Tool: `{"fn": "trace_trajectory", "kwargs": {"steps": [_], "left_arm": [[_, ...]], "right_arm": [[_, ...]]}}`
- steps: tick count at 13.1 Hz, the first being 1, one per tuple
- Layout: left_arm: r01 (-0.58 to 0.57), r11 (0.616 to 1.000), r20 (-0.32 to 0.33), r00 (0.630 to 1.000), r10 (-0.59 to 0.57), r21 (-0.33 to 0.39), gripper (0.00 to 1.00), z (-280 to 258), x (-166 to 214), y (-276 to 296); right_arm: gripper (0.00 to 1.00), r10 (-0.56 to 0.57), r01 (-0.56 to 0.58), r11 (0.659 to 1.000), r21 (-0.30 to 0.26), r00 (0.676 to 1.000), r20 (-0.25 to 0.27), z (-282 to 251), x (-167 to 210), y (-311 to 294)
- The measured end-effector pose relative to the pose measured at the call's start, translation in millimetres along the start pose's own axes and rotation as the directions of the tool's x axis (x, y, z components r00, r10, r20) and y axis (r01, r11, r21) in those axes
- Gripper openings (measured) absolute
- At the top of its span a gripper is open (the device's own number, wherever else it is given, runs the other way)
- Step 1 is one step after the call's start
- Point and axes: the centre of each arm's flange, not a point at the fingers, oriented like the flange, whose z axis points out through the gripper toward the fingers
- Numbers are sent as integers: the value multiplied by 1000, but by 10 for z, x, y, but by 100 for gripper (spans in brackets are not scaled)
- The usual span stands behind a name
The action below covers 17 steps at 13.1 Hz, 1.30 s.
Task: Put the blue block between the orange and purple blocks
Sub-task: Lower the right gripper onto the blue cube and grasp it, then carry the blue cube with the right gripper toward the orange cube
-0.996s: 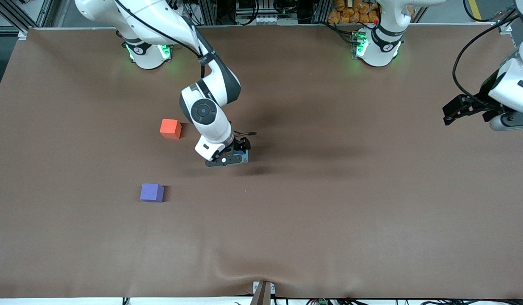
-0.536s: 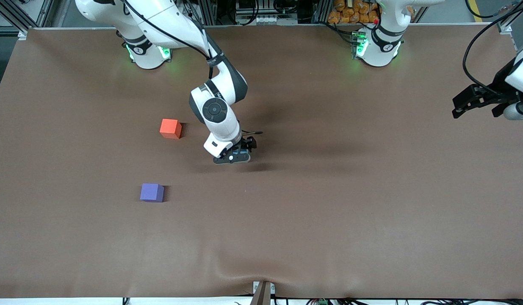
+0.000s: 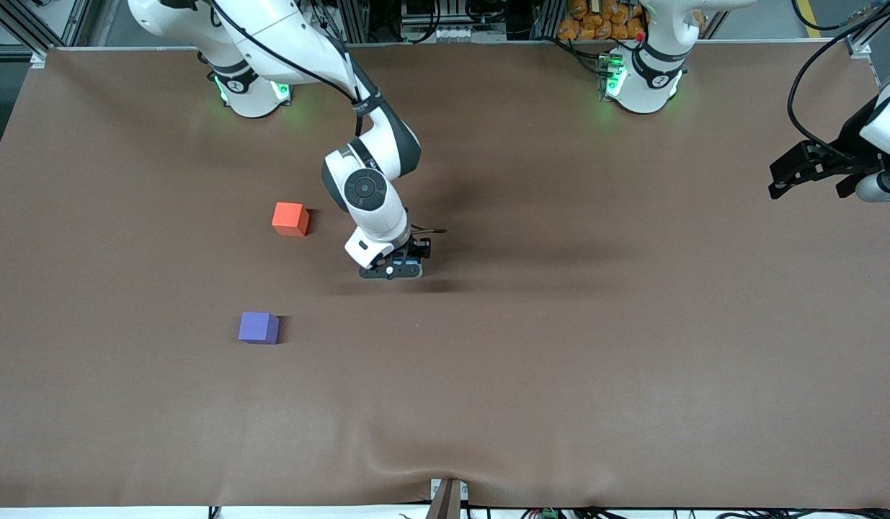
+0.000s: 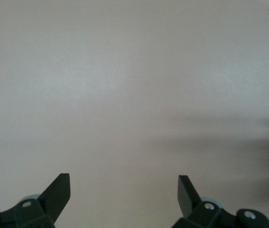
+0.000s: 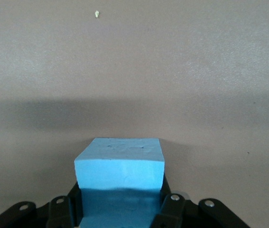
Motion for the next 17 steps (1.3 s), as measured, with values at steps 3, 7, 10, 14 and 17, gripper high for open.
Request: {"fn": "trace_trajectory", "kwargs": {"steps": [3, 7, 10, 14, 17], "left_arm": [[0, 1000, 0, 1000, 0, -2, 100, 0, 0, 1], [0, 1000, 1, 1000, 0, -3, 100, 2, -1, 1], [0, 1000, 2, 1000, 0, -3, 100, 9, -2, 4], [-2, 1000, 6, 1000, 2, -3, 100, 21, -5, 13], [-4, 1000, 15, 1000, 4, -2, 100, 41, -14, 24]], "right_arm": [[60, 13, -13, 1000, 14, 1000, -23, -130, 82, -13], [60, 97, -92, 994, 65, 993, -68, -780, 248, 4], [60, 150, -141, 986, 87, 983, -103, -1370, 456, 272], [60, 205, -198, 977, 81, 975, -88, -1901, 597, 633], [60, 190, -187, 981, 48, 980, -63, -2139, 699, 1017]]}}
